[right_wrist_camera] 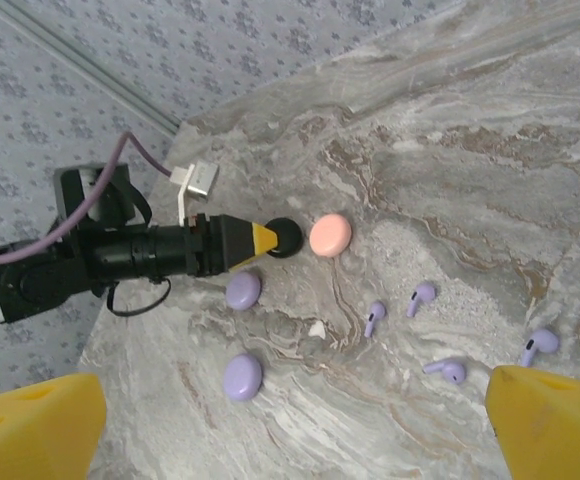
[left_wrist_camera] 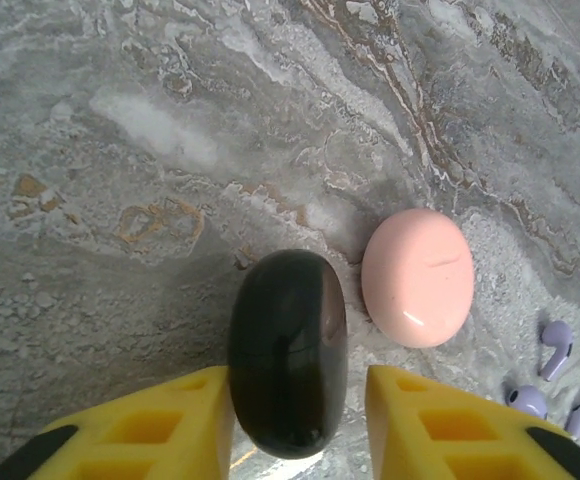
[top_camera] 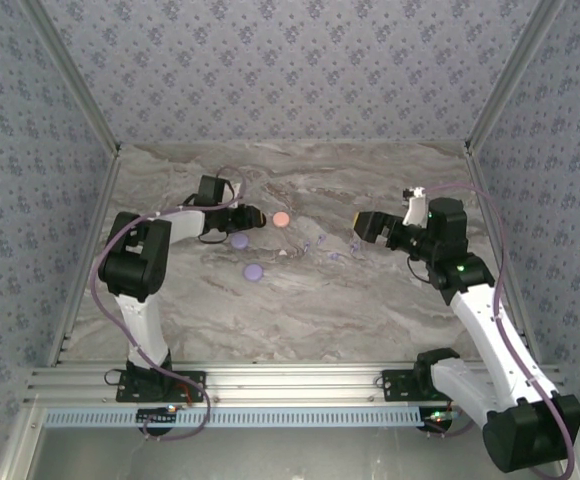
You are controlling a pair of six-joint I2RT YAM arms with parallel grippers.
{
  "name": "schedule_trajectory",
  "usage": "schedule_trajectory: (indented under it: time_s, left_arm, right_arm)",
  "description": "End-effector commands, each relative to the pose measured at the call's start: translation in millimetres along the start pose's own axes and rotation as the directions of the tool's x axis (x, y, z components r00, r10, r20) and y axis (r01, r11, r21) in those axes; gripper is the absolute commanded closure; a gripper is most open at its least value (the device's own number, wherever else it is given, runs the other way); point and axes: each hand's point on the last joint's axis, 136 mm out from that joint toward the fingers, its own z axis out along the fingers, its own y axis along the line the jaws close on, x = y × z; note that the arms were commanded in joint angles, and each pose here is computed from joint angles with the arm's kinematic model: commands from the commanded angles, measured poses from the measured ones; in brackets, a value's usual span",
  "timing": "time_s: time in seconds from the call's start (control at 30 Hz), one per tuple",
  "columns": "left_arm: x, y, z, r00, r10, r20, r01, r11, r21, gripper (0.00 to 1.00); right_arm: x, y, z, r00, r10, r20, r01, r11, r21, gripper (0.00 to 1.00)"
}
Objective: Insert wireless bluetooth earbuds into charging case
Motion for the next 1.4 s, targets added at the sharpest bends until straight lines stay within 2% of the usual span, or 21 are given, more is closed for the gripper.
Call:
schedule_trajectory:
  time_s: [0.0,0.27,0.5,0.67,0.9,1.13,1.37]
  left_arm:
    - [-14.4,3.7,-12.6,0.999,0.022,0.029,-0.022,0.999,-0.024,0.58]
    - [-39.7,-14.0,-59.1,0.986,0.103,0.129,-0.099,0.994,-0.037,0.49]
    - [-43.9,-35.5,-127.7,0.938,0.181,0.296,-0.160,0.983,-0.093,0.43]
    - [-35.2,-27.5,-175.2,0.898,0.158,0.411,-0.101,0.982,-0.157,0.32]
    - [-17.0,-0.8,-226.0,0.844,0.070,0.532,0.041,0.980,-0.194,0.24]
    - [5.6,21.4,-259.2,0.803,0.045,0.594,0.128,0.961,-0.245,0.17]
    - [17.3,27.3,-273.2,0.797,0.057,0.602,0.141,0.951,-0.276,0.15]
  right_arm:
    - [2.6,1.5,0.6,0.998,-0.058,-0.036,0.060,0.997,0.050,0.00]
    - [27.2,12.0,24.8,0.974,-0.167,-0.155,0.178,0.982,0.060,0.00]
    - [73.7,33.8,72.5,0.884,-0.309,-0.351,0.351,0.935,0.060,0.04]
    - [110.2,50.7,115.1,0.785,-0.395,-0.478,0.466,0.884,0.034,0.07]
    - [148.5,67.4,175.6,0.705,-0.403,-0.583,0.511,0.859,0.025,0.07]
    - [178.9,70.2,237.0,0.629,-0.443,-0.639,0.609,0.792,0.050,0.00]
    - [202.6,67.4,267.1,0.556,-0.467,-0.688,0.677,0.734,0.048,0.00]
